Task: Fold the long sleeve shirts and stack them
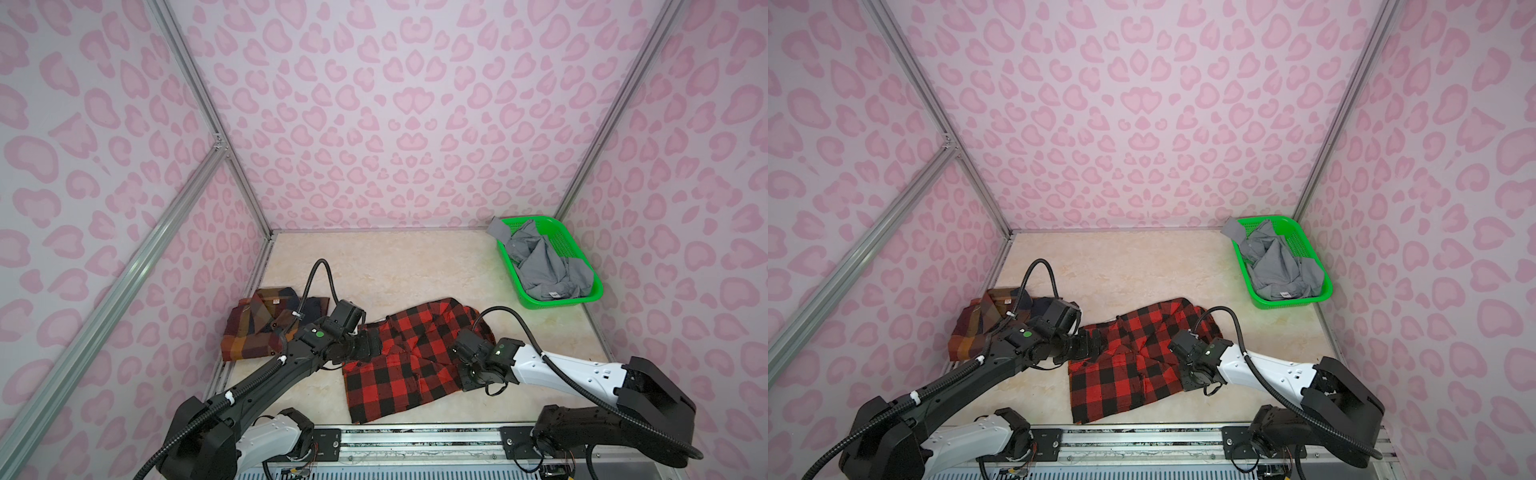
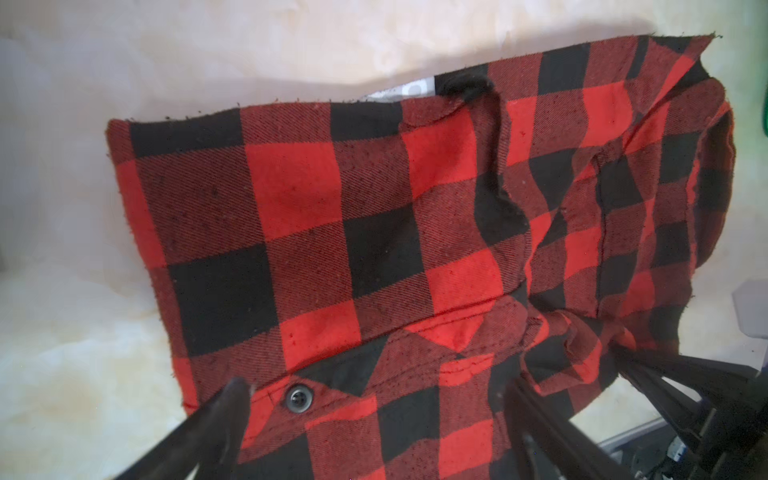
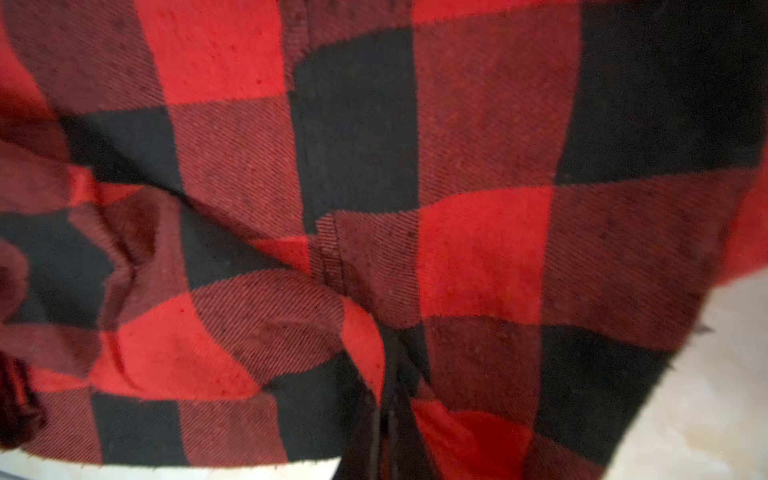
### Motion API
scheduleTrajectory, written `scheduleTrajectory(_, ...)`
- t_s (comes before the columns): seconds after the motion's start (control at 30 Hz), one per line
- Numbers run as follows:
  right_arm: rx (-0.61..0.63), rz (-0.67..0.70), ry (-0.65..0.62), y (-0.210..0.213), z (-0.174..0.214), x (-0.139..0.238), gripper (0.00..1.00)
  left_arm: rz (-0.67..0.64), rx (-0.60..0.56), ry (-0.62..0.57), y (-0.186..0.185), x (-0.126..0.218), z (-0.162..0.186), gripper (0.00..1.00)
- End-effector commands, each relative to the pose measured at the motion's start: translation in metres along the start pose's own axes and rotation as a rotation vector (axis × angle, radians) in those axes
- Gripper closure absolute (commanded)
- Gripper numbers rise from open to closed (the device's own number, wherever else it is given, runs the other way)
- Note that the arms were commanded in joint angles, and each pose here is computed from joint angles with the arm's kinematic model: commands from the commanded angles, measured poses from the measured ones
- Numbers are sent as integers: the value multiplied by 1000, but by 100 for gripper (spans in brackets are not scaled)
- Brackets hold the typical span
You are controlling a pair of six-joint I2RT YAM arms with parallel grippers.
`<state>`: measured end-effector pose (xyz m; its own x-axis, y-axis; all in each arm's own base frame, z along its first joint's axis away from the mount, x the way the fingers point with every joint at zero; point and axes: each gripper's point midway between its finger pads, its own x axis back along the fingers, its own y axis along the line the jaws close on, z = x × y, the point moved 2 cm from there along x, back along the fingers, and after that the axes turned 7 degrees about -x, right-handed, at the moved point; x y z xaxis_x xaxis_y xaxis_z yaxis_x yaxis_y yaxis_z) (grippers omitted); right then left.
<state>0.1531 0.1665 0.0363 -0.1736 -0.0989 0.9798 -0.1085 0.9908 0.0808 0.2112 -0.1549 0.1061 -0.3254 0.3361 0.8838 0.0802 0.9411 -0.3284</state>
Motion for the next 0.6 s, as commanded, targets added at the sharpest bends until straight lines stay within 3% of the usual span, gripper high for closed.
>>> scheduleTrajectory(0.0, -3, 34, 2, -3, -3, -1, 84, -4, -12, 2, 2, -1, 2, 3)
scheduleTrajectory(0.23, -28, 17, -87, -5, -19, 36, 60, -15, 43, 18, 14, -2, 21, 3)
scheduleTrajectory(0.33, -16, -25, -134, 3, -31, 57, 57, -44, 57, 17, 25, 3, 32, 3)
scheduleTrajectory(0.47, 28, -259, -146, 50, -45, 71, 57, -64, 91, 4, 35, 6, 41, 3)
scheduleTrajectory(0.57, 48, -357, -125, 83, -55, 74, 58, -125, 129, 3, 46, 5, 45, 3)
